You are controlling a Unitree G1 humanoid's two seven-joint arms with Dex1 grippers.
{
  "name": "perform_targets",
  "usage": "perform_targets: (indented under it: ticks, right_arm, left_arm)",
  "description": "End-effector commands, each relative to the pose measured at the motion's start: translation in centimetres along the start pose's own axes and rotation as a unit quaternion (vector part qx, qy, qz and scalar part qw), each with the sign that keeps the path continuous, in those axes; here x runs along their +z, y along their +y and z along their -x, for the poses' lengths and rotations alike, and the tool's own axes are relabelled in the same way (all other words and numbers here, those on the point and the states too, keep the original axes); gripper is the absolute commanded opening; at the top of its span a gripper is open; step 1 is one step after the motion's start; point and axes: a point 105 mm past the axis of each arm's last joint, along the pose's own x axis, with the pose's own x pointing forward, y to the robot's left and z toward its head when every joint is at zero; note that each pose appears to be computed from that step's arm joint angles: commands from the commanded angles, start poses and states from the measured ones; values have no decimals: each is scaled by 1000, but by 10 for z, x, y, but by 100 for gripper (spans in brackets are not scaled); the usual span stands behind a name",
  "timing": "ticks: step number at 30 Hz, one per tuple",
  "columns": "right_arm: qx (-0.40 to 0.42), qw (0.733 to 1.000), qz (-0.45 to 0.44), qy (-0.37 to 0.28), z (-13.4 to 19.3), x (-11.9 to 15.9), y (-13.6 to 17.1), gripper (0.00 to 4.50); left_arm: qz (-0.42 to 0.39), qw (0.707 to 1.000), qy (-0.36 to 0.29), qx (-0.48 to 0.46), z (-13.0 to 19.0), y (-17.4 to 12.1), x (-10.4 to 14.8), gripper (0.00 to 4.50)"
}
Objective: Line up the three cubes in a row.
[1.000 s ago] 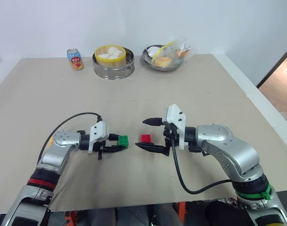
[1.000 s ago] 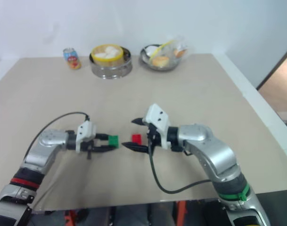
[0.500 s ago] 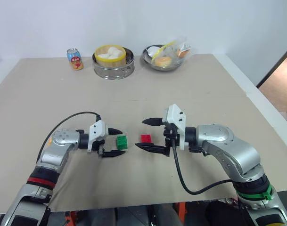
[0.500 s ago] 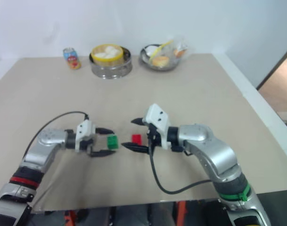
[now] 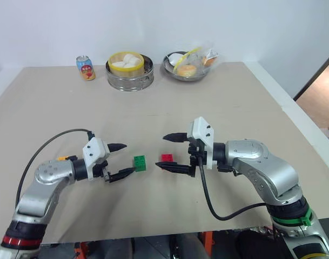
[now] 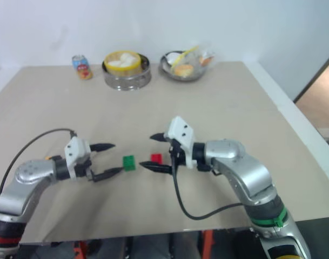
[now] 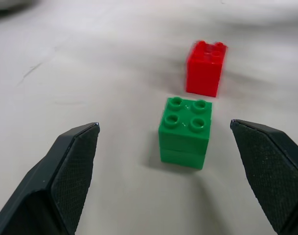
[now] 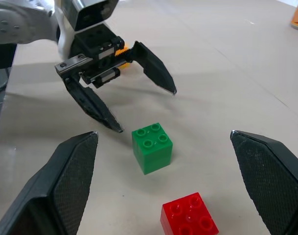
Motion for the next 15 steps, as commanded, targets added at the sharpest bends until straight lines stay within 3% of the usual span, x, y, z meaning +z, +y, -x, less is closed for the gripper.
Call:
perform_targets:
  ticks: [1,8,13,15]
  right_arm:
    - [12,1000,18,-16,0,11,0,450]
    - [28,999,20,-17,-2,15,2,450]
    - [32,999,23,-22,-3,21,4,450]
    - [34,999,25,-26,-3,24,6,450]
  left_arm:
    - [-15,995,-39,92,13,15,25,443]
    - [-2,964,-56,258,53,30,29,443]
    - [13,927,-62,370,83,28,22,443]
    - [20,897,-70,435,98,29,20,443]
